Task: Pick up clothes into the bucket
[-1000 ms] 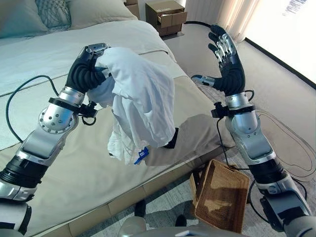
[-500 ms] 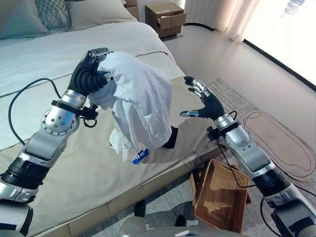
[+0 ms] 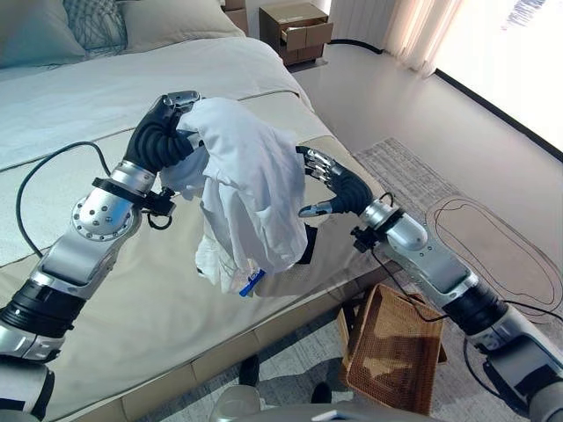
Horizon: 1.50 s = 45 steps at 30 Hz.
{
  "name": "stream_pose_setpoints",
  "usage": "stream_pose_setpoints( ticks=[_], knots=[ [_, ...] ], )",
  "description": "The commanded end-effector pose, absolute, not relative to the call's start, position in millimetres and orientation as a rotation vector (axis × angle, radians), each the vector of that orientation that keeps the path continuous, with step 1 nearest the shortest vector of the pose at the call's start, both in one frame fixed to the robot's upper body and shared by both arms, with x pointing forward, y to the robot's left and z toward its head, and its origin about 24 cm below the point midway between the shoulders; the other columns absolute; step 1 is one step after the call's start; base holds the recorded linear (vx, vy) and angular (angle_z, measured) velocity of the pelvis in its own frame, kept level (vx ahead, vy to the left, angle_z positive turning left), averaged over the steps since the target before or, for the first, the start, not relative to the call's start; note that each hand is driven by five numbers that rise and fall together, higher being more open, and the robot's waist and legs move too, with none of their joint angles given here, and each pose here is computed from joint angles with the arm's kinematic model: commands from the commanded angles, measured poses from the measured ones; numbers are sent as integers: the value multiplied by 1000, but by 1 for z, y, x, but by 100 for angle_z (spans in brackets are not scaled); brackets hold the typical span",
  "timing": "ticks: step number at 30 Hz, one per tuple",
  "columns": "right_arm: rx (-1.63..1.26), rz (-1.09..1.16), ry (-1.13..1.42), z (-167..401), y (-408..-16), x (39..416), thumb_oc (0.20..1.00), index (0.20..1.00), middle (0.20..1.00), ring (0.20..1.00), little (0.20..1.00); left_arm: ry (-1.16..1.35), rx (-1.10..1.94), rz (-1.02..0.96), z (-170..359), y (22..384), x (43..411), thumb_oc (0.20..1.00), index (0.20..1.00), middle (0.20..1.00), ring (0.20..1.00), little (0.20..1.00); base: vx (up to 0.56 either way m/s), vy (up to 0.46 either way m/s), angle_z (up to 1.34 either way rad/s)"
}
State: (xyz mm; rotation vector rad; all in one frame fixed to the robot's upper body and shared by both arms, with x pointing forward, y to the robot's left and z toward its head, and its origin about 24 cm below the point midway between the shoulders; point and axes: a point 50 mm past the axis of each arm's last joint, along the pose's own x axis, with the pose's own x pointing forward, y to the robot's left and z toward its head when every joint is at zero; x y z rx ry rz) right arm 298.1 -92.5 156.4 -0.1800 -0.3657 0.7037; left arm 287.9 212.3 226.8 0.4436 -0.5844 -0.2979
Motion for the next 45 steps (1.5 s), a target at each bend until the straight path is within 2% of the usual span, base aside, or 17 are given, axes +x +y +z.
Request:
stream_pose_setpoints(
  ticks=[1,10,11,12,13,14,16,29,35,42,45],
  knots=[
    [-96,819,-571,205,-64,289,1000,1000,1000,1000,1000,-777,371,-322,269,201,284,200,200,200,200,200,-12,19,-5],
    [-16,878,-610,214,-48,281,1000,1000,1000,1000,1000,-743,311,-324,256,195,291,200,200,200,200,200,-11,19,-6],
    [-11,886,-619,216,-46,279,925,925,925,925,925,-736,304,-321,254,195,292,200,200,200,200,200,4,22,-11],
    [-9,890,-620,216,-45,278,589,589,589,589,589,-731,300,-322,252,194,293,200,200,200,200,200,7,31,-11],
    [-5,890,-615,214,-45,278,555,555,555,555,555,-729,295,-319,251,193,293,200,200,200,200,200,4,17,-5],
    [-5,890,-615,214,-45,278,470,470,470,470,470,-729,295,-319,251,193,293,200,200,200,200,200,0,0,0],
    [-3,888,-613,213,-45,278,213,213,213,213,213,-728,289,-319,250,193,294,200,200,200,200,200,-2,15,-1],
    [-99,809,-652,218,-65,281,200,200,200,200,200,-705,348,-243,241,207,294,200,200,200,200,200,0,3,-1],
    [-229,729,-719,235,-78,290,200,200,200,200,200,-677,372,-194,234,219,293,200,200,200,200,200,0,0,0],
    [-452,479,-853,301,-98,325,200,200,200,200,200,-637,455,-53,233,249,298,200,200,200,200,200,0,0,0],
    [-507,357,-948,343,-99,331,200,200,200,200,200,-595,542,97,233,274,306,200,200,200,200,200,0,0,0]
  ],
)
